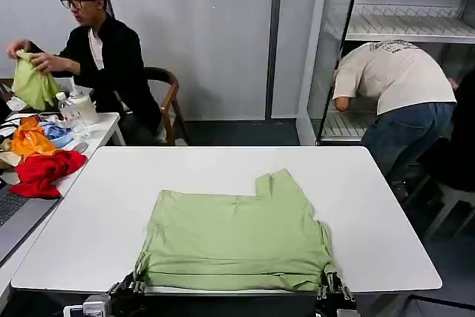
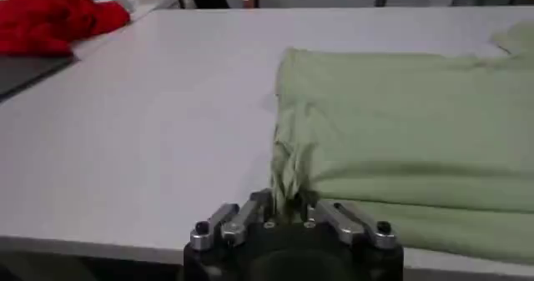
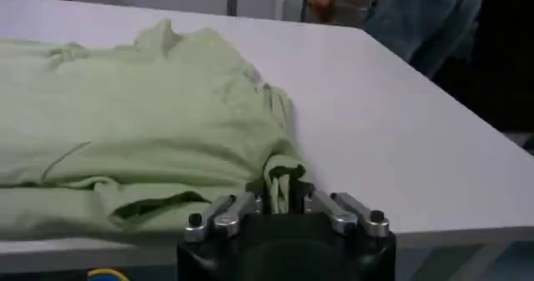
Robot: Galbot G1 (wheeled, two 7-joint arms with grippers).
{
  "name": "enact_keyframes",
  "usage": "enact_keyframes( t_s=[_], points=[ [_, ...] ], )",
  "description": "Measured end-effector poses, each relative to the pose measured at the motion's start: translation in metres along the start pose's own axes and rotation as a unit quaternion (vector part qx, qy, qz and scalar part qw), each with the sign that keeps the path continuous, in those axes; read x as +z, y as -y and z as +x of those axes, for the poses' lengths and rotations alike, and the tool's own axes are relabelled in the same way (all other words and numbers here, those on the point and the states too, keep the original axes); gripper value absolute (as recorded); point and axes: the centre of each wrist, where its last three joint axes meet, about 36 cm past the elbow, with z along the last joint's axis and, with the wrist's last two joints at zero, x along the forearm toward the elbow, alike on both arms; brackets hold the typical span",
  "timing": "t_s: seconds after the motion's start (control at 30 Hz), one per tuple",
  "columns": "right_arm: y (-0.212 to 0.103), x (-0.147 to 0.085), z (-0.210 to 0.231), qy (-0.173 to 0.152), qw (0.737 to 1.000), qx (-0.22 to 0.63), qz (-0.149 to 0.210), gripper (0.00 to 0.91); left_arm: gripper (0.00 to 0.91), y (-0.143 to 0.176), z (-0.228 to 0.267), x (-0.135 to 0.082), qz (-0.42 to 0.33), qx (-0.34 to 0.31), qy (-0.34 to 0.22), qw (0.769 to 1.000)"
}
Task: Fold and organize the clothes.
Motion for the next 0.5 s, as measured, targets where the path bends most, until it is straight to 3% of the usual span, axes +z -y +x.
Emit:
enact_keyframes(
  t_s=[0.23,0.5],
  points=[
    [0.002,0.008,0.015,-0.002,1.0,-0.002,0.0,0.907,0.907,-0.001,0.004,-0.012,0.002,0.003,0.019,1.0],
    [0.004,0.001,0.015,0.017,1.0,-0.003,0.0,0.907,0.907,-0.002,0.008,-0.026,0.004,0.004,0.045,0.999]
  ],
)
